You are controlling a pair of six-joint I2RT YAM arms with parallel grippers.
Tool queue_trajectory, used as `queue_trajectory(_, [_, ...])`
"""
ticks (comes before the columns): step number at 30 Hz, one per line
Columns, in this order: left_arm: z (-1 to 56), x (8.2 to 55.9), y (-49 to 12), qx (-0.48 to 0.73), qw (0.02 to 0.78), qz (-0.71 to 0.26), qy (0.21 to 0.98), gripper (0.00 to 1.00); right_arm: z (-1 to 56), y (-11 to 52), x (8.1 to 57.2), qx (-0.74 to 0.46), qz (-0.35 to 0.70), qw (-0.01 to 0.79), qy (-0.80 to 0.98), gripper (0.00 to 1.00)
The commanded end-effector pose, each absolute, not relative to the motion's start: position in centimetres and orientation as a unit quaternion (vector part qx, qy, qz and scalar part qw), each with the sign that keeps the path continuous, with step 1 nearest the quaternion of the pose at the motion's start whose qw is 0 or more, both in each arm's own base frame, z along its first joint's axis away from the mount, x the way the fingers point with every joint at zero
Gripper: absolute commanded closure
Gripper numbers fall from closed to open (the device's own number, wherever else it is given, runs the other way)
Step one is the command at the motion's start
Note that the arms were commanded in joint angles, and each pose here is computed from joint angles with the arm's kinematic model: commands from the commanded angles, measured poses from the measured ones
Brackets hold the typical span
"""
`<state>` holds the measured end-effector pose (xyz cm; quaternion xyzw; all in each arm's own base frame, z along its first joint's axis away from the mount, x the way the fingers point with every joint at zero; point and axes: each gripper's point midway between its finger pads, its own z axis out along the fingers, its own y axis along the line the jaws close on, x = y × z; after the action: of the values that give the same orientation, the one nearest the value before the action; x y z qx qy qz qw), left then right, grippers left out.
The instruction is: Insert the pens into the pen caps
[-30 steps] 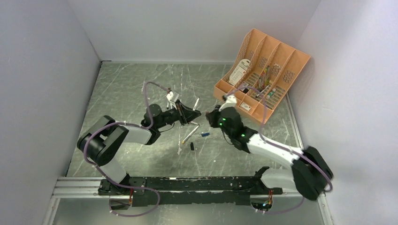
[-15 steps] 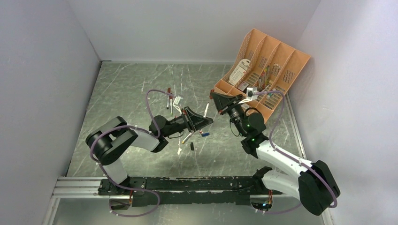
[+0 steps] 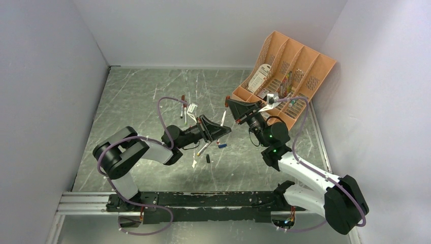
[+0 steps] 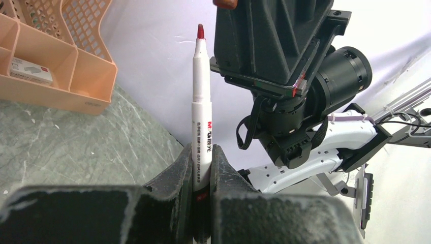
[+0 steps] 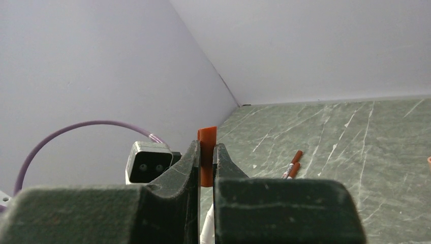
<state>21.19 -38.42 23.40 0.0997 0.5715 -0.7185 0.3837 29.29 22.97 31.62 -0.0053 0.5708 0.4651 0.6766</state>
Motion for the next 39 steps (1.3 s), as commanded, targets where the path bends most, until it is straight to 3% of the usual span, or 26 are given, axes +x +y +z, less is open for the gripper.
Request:
queue_trajectory(1, [30.9, 18.9, -36.7, 0.138, 0.446, -0.772, 0.431, 0.93, 32.5, 22.9, 29.1, -0.016, 0.467, 0.685, 0.560, 1.00])
queue_trajectory(25, [31.8, 17.9, -36.3, 0.151, 0.449, -0.776, 0.418, 0.93, 31.1, 22.7, 29.1, -0.009, 0.461, 0.680, 0.571, 1.00])
queue_trajectory(39, [30.9, 18.1, -36.8, 0.150, 0.443, -0.773, 0.427, 0.93, 33.2, 22.3, 28.5, -0.014, 0.462, 0.692, 0.555, 1.00])
